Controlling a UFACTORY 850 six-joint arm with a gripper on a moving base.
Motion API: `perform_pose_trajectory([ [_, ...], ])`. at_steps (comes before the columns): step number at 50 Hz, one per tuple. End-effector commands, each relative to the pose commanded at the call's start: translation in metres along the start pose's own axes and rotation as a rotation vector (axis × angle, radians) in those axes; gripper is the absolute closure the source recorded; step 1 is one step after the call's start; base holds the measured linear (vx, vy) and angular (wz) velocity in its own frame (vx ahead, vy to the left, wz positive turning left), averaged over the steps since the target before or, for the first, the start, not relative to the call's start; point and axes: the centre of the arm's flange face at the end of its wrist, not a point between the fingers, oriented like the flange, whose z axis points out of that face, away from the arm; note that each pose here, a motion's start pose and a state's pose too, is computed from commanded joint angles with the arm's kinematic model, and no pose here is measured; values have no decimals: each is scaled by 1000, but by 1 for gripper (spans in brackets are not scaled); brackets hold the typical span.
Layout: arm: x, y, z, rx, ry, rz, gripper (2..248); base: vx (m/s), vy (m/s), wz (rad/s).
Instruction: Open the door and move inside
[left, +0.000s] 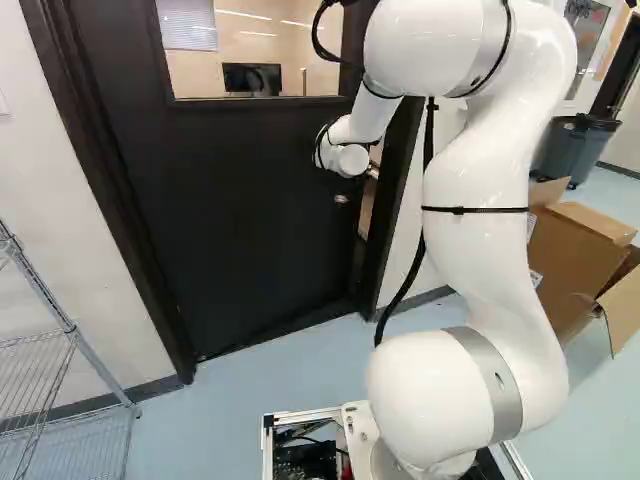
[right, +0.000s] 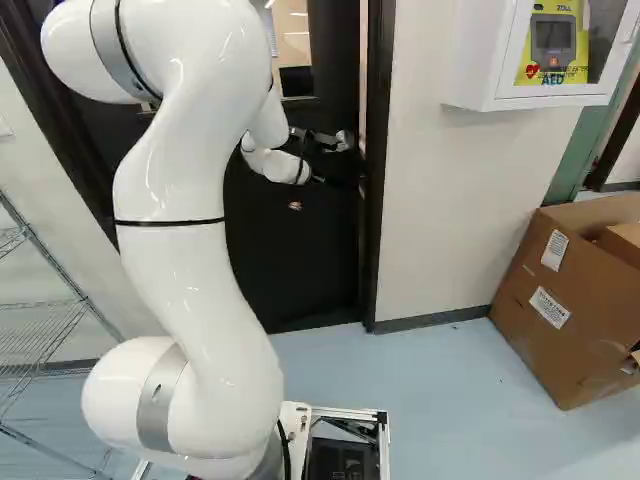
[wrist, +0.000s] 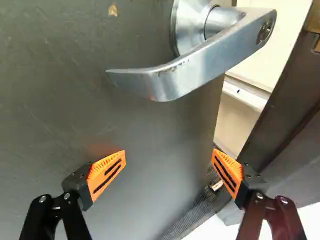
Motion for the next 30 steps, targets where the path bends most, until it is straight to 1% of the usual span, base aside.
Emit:
perform_pose_trajectory([
  [19,0,-27,19,36,8,-13,3,0,0,0],
  [25,-2,-38,22,58,9,-34,3,0,0,0],
  [30,-4,-47,24,85,7,-66,3,0,0,0],
])
